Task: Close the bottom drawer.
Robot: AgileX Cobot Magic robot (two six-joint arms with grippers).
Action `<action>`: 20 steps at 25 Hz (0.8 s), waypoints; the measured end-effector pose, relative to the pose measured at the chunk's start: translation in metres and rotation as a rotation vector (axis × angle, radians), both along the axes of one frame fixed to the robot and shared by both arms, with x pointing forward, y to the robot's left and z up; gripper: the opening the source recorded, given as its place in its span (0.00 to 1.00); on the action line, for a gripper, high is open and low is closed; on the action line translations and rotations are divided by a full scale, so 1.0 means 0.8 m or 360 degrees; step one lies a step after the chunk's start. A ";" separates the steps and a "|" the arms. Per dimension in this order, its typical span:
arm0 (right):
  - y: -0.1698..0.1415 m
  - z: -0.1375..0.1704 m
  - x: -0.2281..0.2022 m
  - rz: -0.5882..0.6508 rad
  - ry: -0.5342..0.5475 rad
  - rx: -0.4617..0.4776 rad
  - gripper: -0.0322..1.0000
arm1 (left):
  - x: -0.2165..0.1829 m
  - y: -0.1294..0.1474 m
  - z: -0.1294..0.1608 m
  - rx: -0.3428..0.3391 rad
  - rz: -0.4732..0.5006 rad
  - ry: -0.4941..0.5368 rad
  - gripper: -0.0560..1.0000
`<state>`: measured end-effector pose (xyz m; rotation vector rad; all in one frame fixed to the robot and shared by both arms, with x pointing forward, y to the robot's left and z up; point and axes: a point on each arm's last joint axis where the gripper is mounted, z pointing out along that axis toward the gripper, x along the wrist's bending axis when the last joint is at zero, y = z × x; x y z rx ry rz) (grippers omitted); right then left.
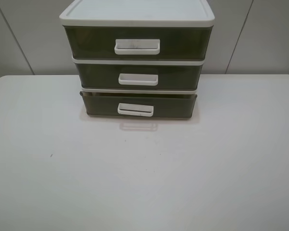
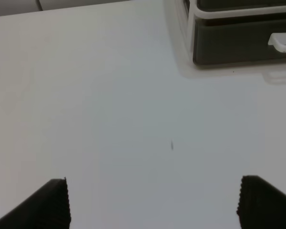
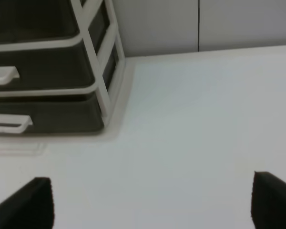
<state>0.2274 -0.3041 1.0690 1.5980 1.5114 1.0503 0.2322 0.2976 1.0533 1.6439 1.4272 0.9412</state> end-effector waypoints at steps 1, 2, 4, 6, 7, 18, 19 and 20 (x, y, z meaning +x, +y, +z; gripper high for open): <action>0.000 -0.001 0.000 0.0010 0.0001 -0.0002 0.72 | 0.000 0.000 0.000 0.0000 0.0000 0.0000 0.73; 0.000 -0.002 0.001 0.0018 0.0003 -0.0005 0.72 | 0.000 0.000 0.000 0.0000 0.0000 0.0000 0.73; -0.002 -0.008 0.005 0.0032 0.0023 -0.0030 0.72 | 0.000 0.000 0.000 0.0000 0.0000 0.0000 0.73; -0.003 -0.015 0.007 0.0052 0.0038 -0.0046 0.72 | 0.000 0.000 0.000 0.0000 0.0000 0.0000 0.73; -0.003 -0.015 0.006 0.0058 0.0027 -0.0047 0.72 | 0.000 0.000 0.000 0.0000 0.0000 0.0000 0.73; 0.000 -0.015 0.005 -0.0205 0.0011 -0.0073 0.72 | 0.000 0.000 0.000 0.0000 0.0000 0.0000 0.73; 0.001 -0.015 0.005 -0.0225 0.0012 -0.0074 0.72 | 0.000 0.000 0.000 0.0000 0.0000 0.0000 0.73; 0.001 -0.015 0.005 -0.0248 0.0013 -0.0075 0.72 | 0.000 0.000 0.000 0.0000 0.0000 0.0000 0.73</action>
